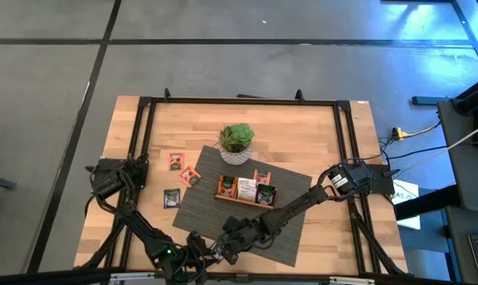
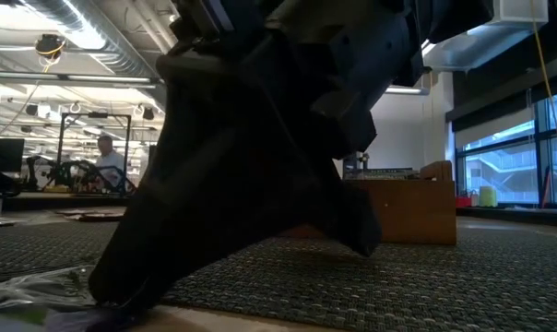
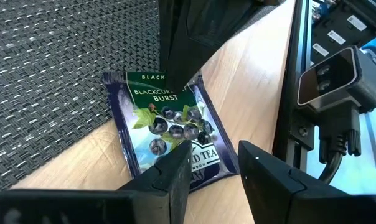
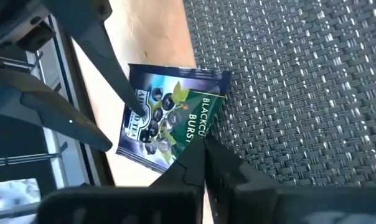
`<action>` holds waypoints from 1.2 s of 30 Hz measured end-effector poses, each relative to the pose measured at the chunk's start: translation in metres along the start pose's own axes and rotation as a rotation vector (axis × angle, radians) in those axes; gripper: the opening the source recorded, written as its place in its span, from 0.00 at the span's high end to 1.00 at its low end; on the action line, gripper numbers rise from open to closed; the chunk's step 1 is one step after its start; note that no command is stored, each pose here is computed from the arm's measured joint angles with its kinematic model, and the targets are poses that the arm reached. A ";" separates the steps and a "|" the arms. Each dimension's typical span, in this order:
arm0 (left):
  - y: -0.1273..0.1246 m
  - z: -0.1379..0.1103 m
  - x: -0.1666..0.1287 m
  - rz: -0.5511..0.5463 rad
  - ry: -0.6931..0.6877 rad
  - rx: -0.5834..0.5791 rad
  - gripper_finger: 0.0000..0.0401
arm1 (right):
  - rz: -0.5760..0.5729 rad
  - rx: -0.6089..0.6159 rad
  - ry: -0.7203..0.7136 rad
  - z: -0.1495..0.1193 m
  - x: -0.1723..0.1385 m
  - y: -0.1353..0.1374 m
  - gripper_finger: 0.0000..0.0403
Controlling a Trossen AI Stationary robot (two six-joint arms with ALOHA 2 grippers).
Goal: Pick & Place Tea
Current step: Put the violet tea bag into the right section of the wooden organizer
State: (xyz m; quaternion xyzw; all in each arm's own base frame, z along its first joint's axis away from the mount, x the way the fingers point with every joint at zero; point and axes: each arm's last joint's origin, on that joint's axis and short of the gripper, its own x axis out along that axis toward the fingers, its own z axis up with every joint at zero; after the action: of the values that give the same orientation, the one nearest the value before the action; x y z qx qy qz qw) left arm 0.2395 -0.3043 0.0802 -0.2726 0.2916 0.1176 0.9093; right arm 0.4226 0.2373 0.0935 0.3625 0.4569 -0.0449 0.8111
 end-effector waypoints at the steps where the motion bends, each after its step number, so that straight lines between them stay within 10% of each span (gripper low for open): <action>1: 0.000 0.000 0.000 0.000 0.000 0.008 0.68 | -0.003 -0.015 -0.006 0.000 0.000 0.000 0.98; 13: -0.030 0.024 -0.055 -0.170 -0.012 0.150 0.68 | -0.042 -0.242 -0.078 0.010 -0.031 0.013 0.99; 23: -0.040 0.051 -0.081 -0.200 -0.127 0.227 0.68 | -0.038 -0.437 -0.171 0.036 -0.143 0.046 1.00; 36: -0.035 0.067 -0.067 -0.146 -0.136 0.234 0.68 | -0.561 -0.474 0.034 0.026 -0.209 0.000 1.00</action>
State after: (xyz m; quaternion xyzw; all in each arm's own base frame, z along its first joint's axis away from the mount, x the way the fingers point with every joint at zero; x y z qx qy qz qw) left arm 0.2298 -0.2984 0.1810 -0.1765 0.2206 0.0343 0.9586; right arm 0.3200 0.1667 0.2639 0.0260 0.5496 -0.1526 0.8210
